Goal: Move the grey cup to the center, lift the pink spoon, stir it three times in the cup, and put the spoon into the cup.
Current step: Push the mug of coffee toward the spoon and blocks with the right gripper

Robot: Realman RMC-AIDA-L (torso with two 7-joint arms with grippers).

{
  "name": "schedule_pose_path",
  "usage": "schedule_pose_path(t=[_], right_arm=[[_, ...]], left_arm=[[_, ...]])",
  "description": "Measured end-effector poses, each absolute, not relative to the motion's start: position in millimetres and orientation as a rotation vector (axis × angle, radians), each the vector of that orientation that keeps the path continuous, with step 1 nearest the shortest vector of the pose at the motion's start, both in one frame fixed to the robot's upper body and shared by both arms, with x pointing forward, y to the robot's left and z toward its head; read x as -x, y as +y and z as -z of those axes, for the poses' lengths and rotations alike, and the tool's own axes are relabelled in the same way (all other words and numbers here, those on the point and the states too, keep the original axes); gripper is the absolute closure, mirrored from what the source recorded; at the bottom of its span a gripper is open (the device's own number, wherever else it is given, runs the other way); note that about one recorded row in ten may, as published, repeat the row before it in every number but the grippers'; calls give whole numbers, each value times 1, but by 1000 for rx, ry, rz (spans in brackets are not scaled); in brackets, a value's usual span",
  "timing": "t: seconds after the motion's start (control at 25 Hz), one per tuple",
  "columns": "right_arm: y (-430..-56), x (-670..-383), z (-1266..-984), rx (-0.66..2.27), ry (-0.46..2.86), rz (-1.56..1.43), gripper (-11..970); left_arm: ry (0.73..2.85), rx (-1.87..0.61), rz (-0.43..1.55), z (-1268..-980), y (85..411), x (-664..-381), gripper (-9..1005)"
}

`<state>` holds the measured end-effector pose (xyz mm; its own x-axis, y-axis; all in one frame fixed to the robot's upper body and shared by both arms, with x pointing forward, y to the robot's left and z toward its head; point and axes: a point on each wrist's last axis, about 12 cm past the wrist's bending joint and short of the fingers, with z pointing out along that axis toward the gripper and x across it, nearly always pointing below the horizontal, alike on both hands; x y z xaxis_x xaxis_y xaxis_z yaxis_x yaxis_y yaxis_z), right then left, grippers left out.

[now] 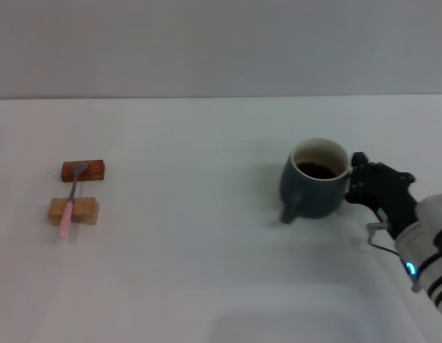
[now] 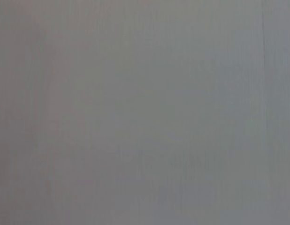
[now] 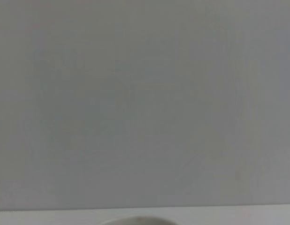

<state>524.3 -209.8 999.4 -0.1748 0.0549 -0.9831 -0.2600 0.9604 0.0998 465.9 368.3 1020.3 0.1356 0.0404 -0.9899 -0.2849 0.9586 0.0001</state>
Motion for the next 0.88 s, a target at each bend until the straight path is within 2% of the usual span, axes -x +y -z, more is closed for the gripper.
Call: schedule_pose_path(t=[0.56,0.88], right_arm=[[-179,-529,-1003,288,1752,-375,960],[-191,-534,-1003,252,1748,-328,960]], left_arm=[[1413,204,-234,-1022,367,-469,163],[1413,204,-234,-1022,367,-468,163]])
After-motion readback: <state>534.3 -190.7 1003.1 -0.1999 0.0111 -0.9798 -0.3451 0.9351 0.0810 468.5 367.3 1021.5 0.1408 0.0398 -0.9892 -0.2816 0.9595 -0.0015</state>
